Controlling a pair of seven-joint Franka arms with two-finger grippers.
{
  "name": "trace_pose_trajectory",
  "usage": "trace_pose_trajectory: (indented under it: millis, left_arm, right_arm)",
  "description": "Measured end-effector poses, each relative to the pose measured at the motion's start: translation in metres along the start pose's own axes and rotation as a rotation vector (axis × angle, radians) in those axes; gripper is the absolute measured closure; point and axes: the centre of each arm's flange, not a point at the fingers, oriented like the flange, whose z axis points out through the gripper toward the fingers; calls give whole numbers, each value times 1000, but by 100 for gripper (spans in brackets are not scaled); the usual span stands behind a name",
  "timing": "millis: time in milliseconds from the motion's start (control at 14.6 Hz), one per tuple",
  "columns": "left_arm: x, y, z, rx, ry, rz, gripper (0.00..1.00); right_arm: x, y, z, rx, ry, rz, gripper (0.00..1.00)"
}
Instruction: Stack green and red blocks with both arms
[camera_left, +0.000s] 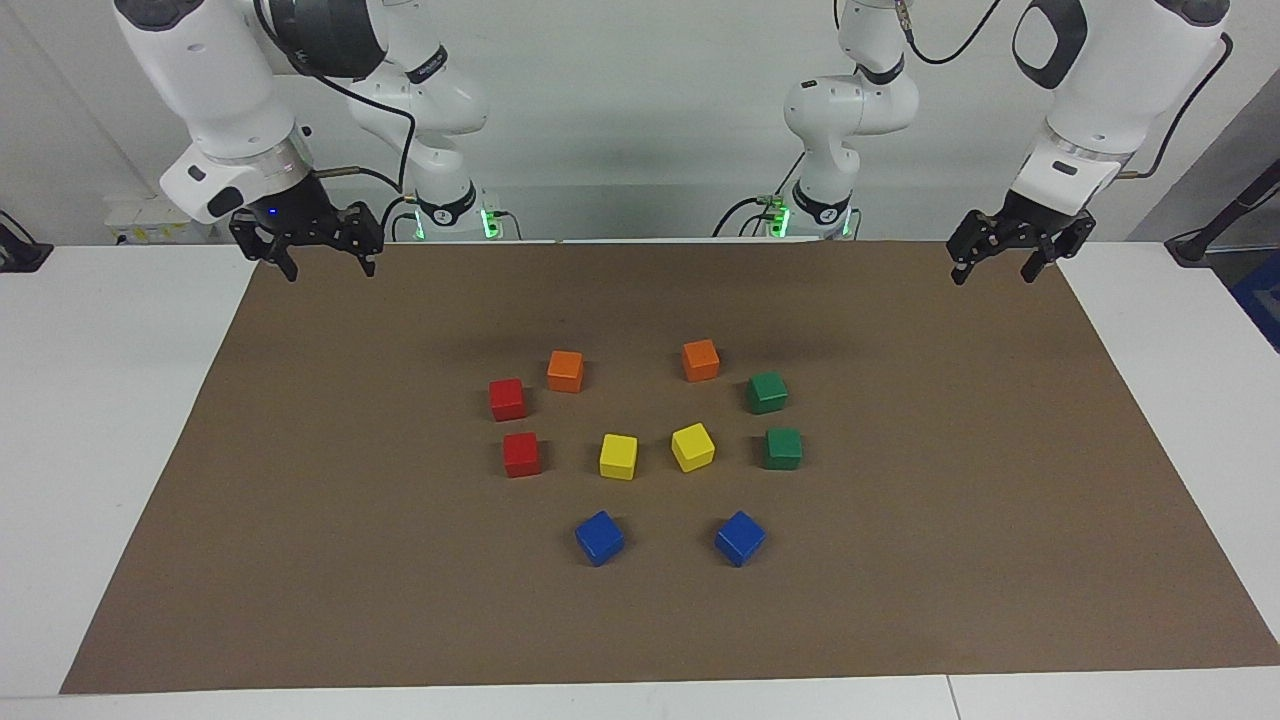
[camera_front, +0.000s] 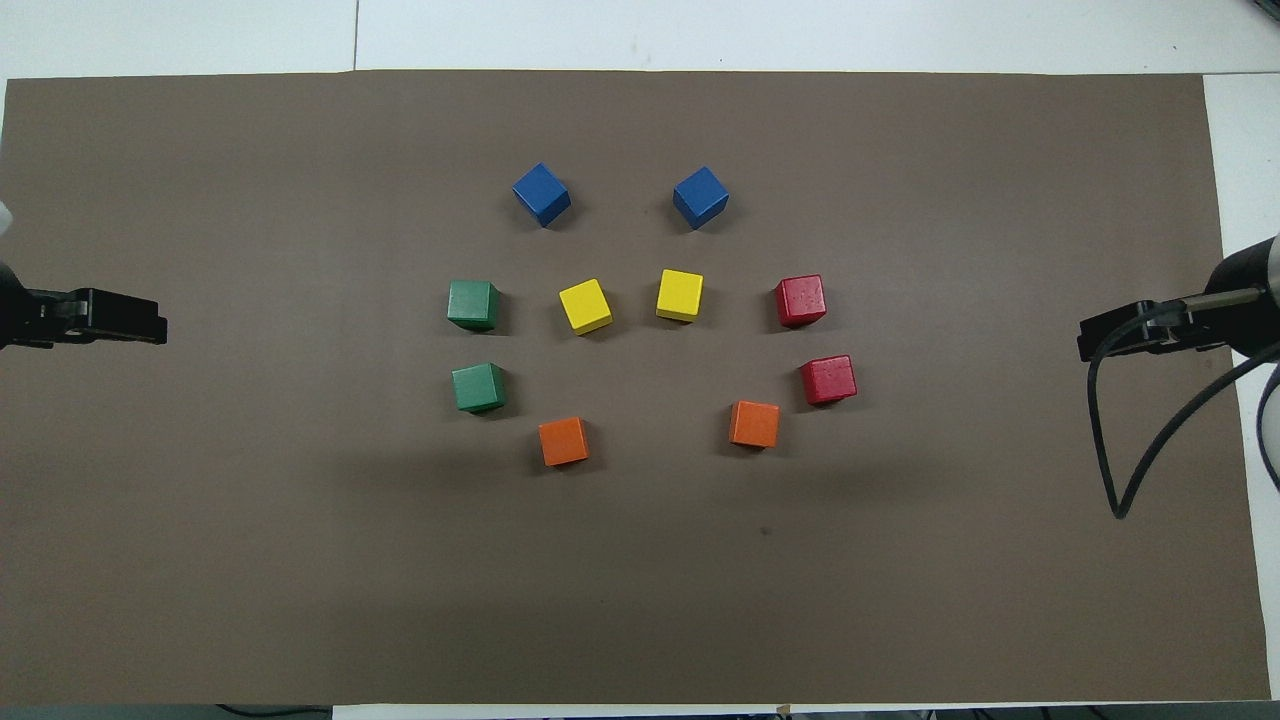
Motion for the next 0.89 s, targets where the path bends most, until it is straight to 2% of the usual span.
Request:
trace_pose_trajectory:
  millis: [205,342,548,890]
  left_arm:
    - [-4,10,10,1,-11,19,0]
    - [-10,39,27,0,-1,68,0]
    - [-15,88,51,-6,28,51,0]
    - [-20,108,77,-11,35,52,0]
  right_arm:
    - [7,-35,21,-2,32,6,0]
    - [12,-62,46,0,60,21,0]
    - [16,-98,88,3,69,27,0]
    - [33,-141,157,14,85,28,0]
